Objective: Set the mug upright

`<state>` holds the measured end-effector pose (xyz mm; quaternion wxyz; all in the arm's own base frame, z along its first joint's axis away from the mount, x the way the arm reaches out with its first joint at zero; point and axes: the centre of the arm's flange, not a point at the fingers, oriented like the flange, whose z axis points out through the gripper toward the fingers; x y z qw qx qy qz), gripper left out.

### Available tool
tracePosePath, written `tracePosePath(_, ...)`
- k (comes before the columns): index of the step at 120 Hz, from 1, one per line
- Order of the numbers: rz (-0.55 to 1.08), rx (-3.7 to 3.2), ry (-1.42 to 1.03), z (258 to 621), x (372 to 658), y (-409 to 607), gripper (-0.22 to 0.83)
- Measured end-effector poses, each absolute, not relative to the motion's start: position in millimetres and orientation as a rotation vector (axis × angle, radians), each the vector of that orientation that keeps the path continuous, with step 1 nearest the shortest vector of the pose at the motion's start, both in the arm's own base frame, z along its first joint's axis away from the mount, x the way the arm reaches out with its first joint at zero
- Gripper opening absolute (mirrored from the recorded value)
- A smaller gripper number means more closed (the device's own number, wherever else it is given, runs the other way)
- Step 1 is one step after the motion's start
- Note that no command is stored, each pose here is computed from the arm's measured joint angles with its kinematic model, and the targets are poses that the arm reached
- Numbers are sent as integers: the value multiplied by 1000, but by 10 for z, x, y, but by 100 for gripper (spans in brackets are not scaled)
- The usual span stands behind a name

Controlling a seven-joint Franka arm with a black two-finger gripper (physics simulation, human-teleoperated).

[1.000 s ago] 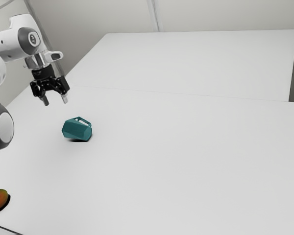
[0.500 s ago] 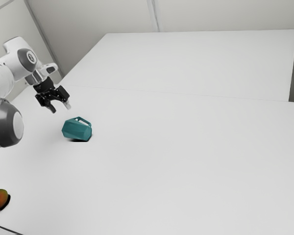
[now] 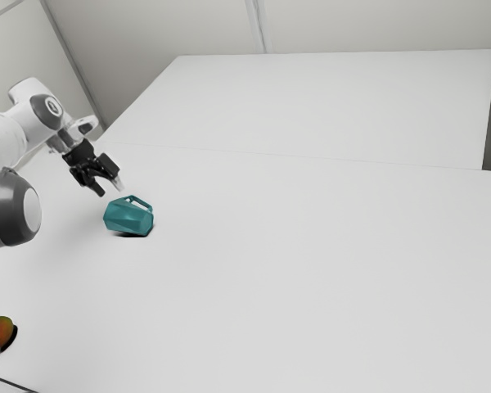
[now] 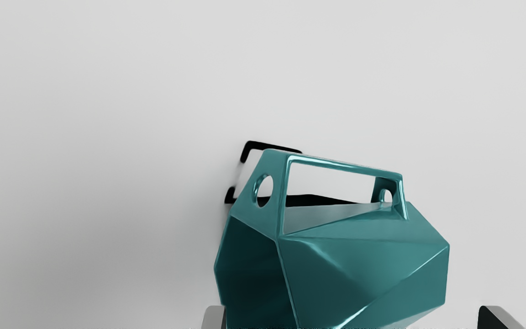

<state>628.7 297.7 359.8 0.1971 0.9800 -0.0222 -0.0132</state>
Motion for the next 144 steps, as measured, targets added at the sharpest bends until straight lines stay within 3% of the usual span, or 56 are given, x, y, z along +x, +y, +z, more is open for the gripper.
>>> tracePosePath(59,-130,2675,-99,3306,6104,3090,61)
tracePosePath(144,-75,2504,-38,3038,6000,3089,61)
